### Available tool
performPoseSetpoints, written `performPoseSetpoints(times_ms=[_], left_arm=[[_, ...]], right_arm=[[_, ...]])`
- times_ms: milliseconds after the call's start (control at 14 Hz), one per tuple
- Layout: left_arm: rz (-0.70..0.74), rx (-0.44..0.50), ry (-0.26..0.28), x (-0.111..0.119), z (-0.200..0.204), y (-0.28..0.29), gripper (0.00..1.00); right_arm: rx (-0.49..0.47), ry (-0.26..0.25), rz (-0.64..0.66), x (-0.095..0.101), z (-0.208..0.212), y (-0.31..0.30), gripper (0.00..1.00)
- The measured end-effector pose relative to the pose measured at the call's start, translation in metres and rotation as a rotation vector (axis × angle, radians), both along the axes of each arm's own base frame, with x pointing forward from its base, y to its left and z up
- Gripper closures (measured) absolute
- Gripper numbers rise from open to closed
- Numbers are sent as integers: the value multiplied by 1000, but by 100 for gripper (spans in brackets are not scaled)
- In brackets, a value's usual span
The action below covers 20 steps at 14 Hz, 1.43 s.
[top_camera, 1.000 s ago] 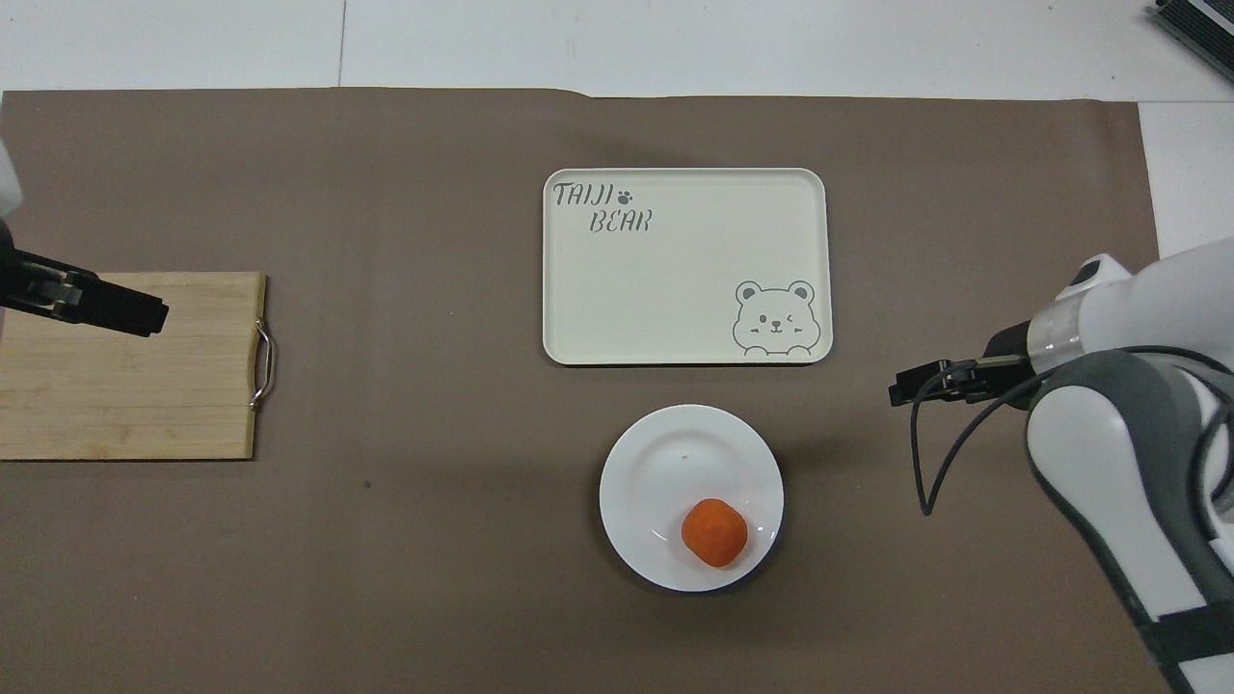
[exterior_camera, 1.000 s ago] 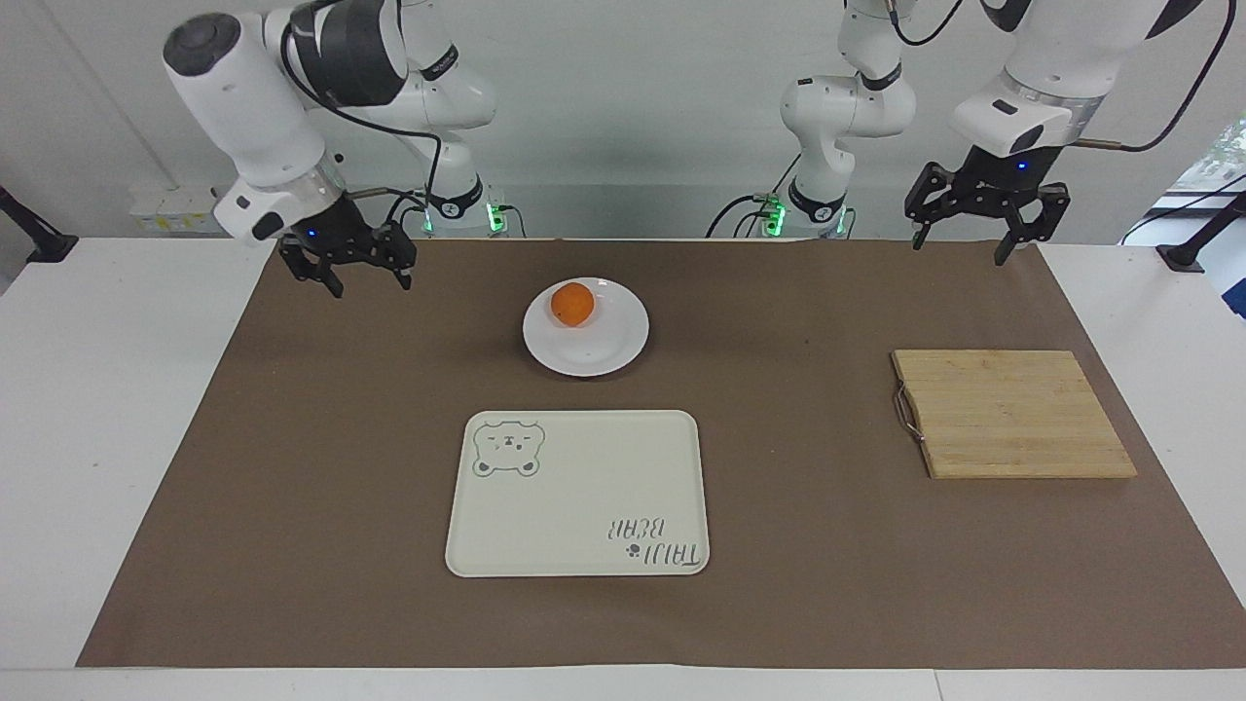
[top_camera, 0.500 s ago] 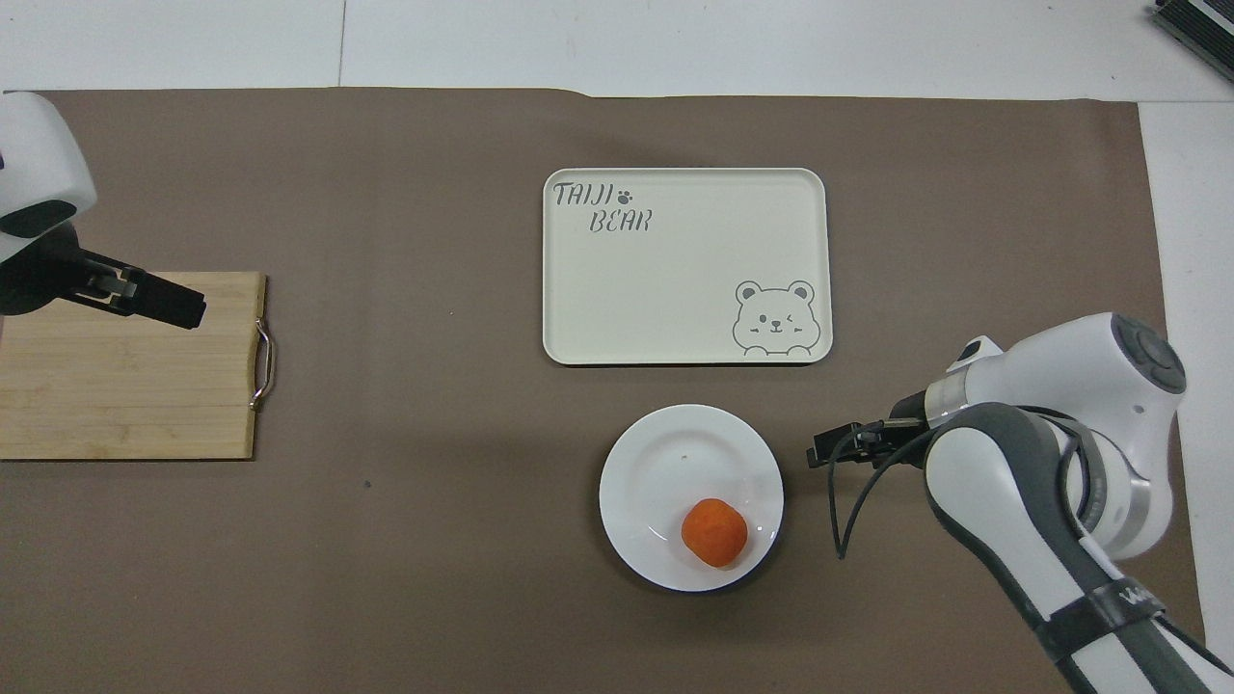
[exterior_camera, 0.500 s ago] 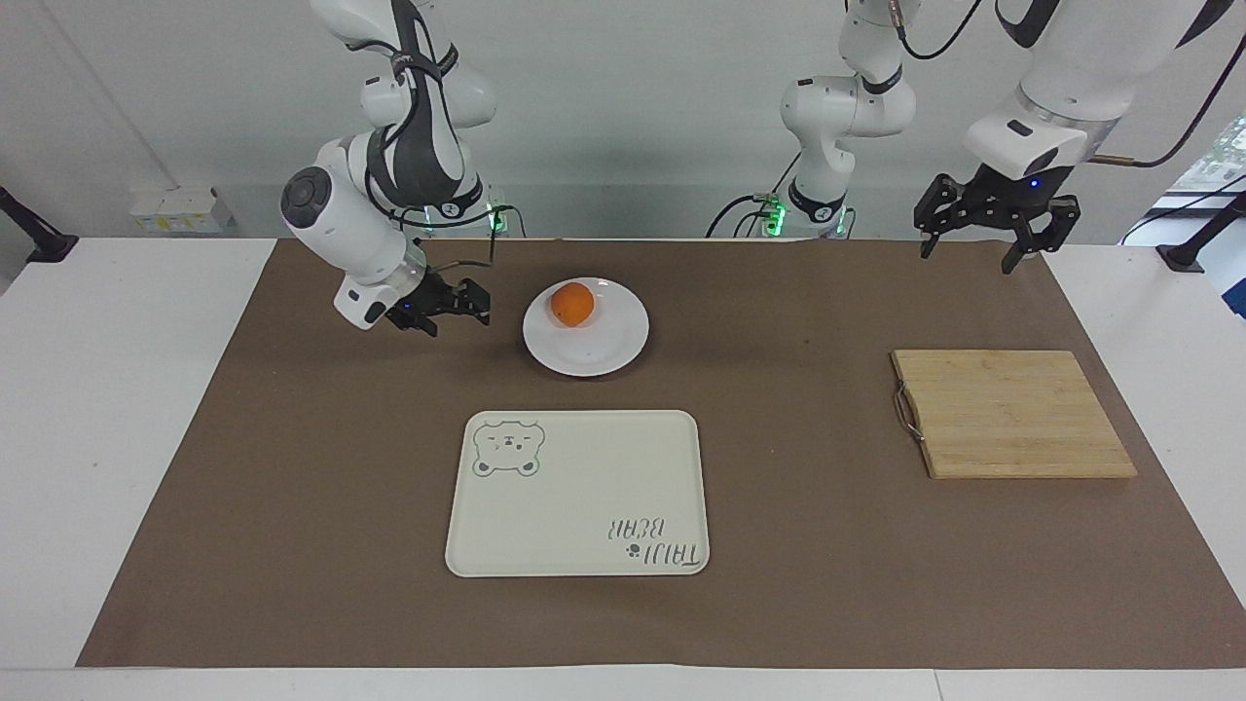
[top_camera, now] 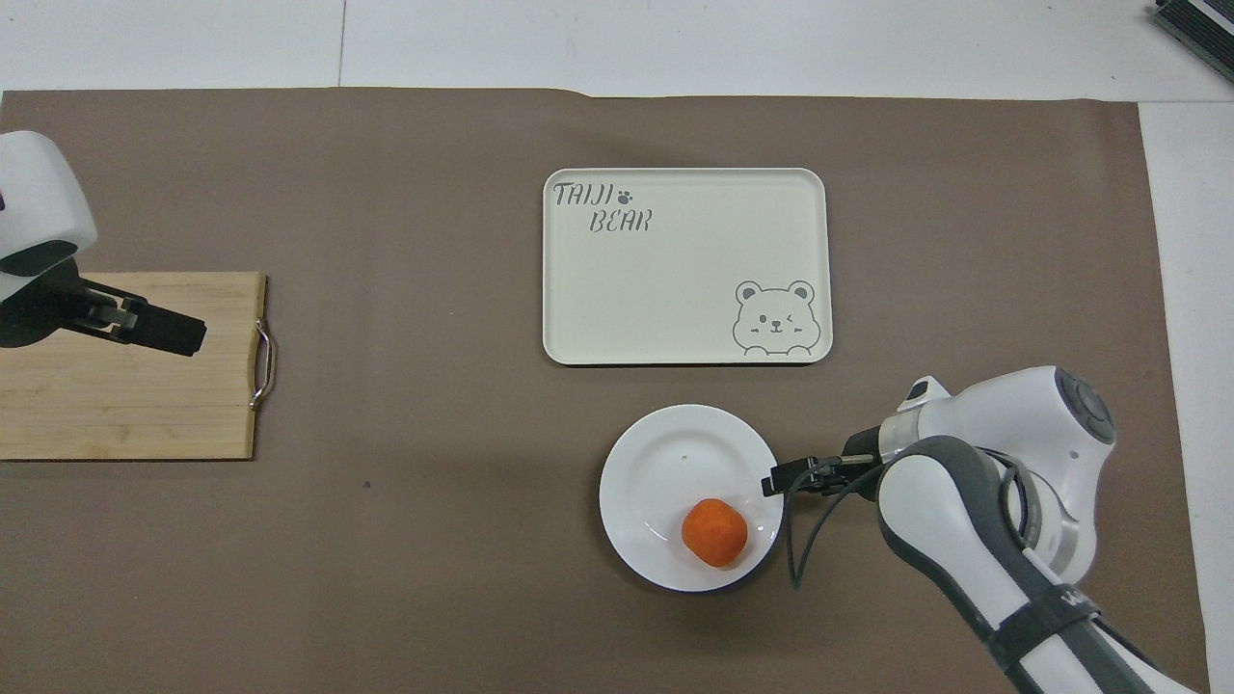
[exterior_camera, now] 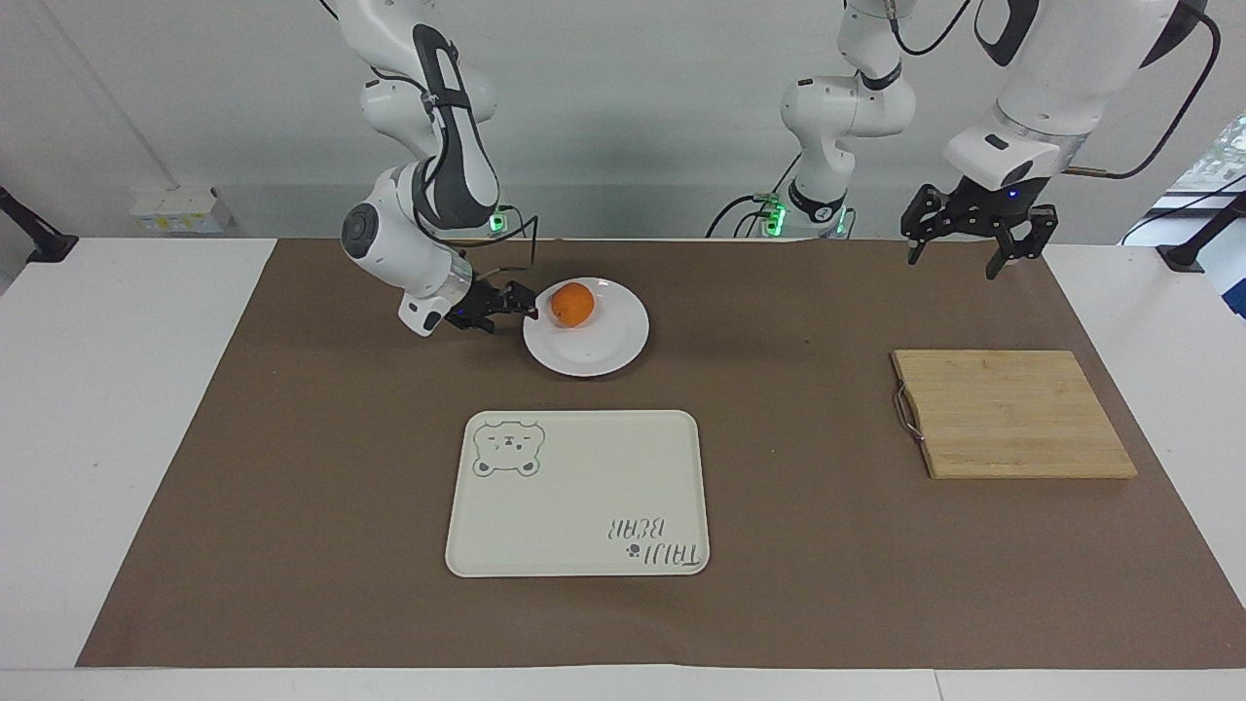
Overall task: Place orange and plate with both arms
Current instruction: 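Reach the right gripper to the plate rim and grip it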
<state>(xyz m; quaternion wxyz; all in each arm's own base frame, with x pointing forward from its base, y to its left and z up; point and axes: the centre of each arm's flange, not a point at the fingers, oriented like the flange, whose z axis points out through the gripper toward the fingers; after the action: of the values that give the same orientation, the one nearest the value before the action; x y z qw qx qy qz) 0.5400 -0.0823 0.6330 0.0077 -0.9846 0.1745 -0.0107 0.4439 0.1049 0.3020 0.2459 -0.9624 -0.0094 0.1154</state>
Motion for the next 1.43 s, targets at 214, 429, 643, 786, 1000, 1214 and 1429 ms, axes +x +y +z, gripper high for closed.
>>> performPoseSetpoints(times_ms=[214, 429, 643, 786, 1000, 1214, 1429], left_arm=[[1, 0, 1, 0, -1, 1, 0], [5, 1, 9, -1, -1, 3, 0], [8, 3, 20, -2, 1, 4, 0], [8, 4, 25, -3, 1, 4, 0], [26, -1, 32, -2, 0, 12, 0], [54, -11, 43, -2, -1, 26, 0], [100, -12, 44, -2, -1, 26, 0]], right_arm=[[12, 20, -4, -10, -11, 1, 0], [22, 39, -18, -17, -18, 1, 0], [34, 55, -16, -24, -23, 9, 3], [34, 59, -6, -27, -24, 14, 8], [29, 57, -11, -29, -27, 13, 39], [27, 59, -13, -30, -29, 13, 71], [38, 54, -24, -28, -25, 13, 83]])
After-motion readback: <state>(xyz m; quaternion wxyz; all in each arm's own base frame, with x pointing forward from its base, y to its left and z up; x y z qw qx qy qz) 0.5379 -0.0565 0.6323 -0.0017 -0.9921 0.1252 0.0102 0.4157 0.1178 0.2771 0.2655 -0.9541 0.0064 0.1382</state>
